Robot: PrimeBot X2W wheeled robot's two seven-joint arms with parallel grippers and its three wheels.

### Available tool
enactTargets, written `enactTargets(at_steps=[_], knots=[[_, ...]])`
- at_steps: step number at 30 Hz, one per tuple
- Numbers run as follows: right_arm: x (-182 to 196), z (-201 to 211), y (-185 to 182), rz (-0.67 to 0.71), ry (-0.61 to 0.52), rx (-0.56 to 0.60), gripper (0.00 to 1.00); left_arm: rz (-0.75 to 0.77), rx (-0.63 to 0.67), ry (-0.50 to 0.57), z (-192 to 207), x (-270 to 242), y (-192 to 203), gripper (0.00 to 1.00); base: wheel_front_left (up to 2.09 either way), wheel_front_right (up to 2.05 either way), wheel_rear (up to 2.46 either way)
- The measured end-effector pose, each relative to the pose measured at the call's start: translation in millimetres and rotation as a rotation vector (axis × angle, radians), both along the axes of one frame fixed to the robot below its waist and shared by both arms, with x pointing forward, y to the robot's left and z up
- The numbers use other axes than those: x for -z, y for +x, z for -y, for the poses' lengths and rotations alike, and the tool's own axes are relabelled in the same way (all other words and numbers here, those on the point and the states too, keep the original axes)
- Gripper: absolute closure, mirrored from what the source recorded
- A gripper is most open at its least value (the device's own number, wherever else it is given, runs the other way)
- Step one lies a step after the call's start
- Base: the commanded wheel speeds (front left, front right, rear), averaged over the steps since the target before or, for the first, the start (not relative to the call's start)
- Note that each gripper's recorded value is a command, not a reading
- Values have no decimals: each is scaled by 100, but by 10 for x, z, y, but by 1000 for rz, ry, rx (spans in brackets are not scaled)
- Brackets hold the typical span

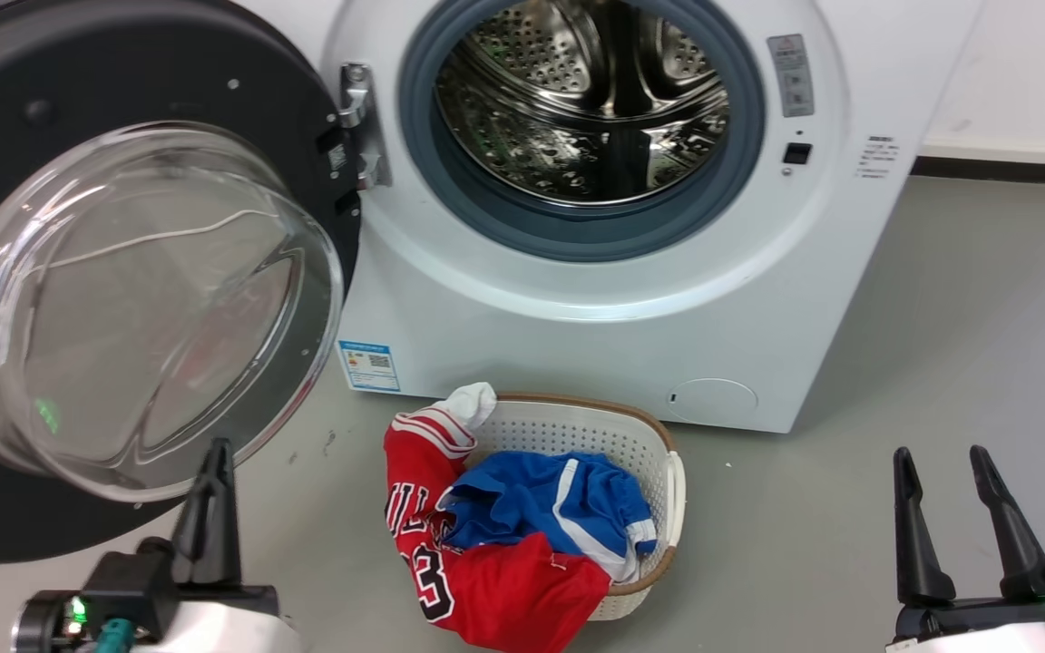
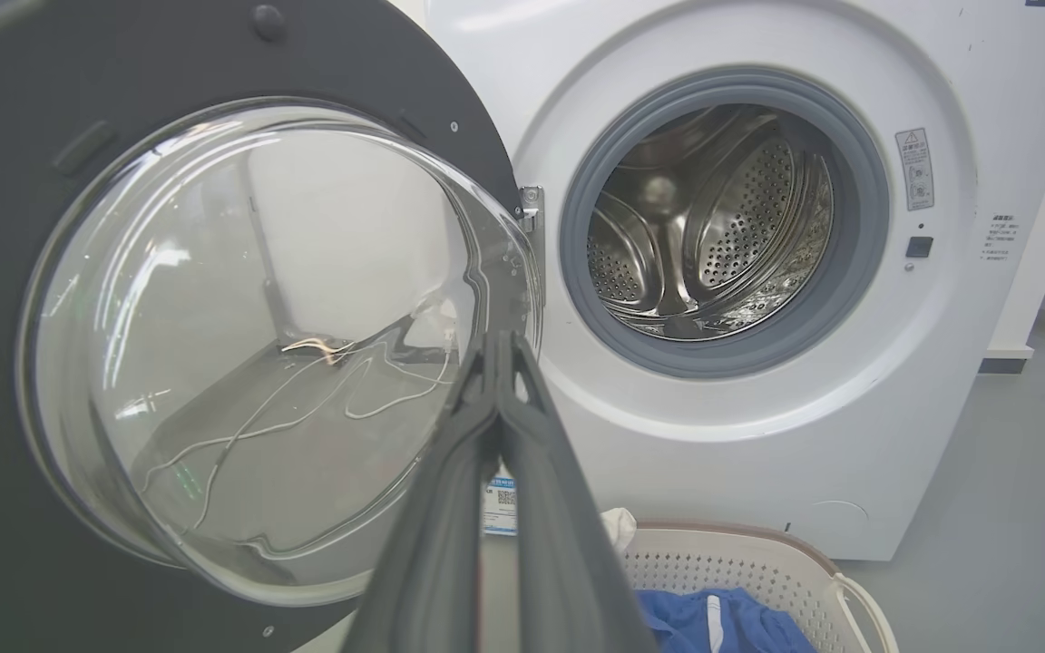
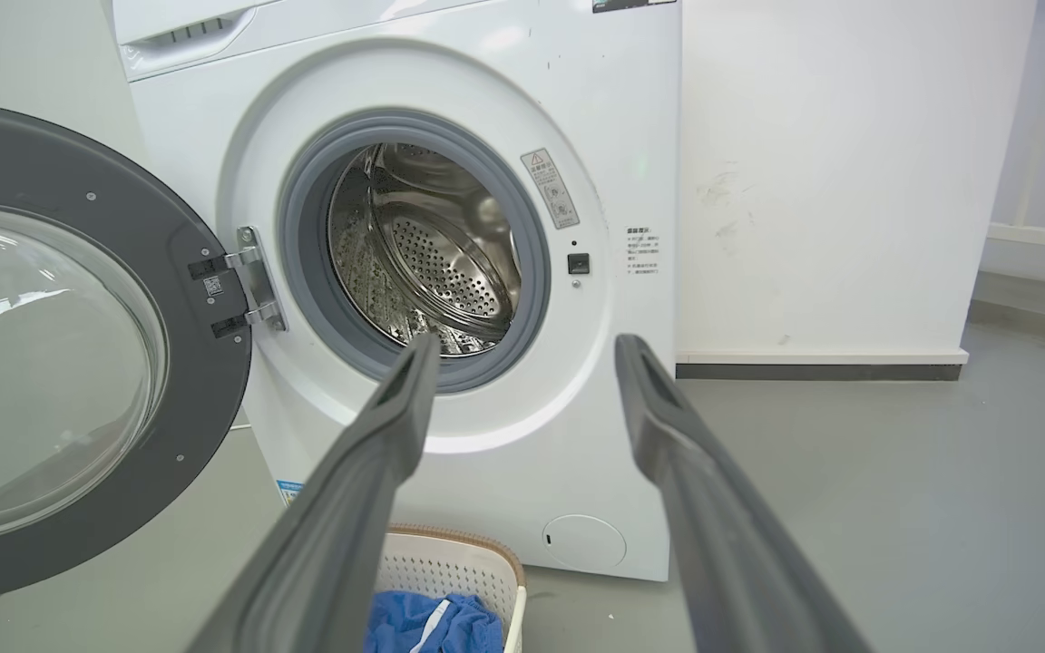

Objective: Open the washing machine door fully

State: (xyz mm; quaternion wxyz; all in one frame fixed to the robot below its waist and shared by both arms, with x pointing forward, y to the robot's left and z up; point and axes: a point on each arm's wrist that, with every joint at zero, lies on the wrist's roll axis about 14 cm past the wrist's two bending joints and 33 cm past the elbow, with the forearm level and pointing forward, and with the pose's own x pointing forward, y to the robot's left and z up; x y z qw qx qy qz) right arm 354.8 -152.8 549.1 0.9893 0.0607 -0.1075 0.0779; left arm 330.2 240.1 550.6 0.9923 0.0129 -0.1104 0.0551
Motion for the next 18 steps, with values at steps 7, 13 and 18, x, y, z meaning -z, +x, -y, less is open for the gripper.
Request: enactTargets(at_steps=[7, 13, 18], knots=[[-1, 209, -107, 1, 0, 65, 0, -16, 101, -20, 360, 64, 69, 100, 0, 0, 0], [62, 327, -205, -19, 3, 104, 0, -41, 121, -29, 489, 144, 110, 0, 0, 0, 0], [89, 384, -252, -27, 7, 123, 0, -56, 123, -34, 532, 192, 122, 0, 0, 0, 0]])
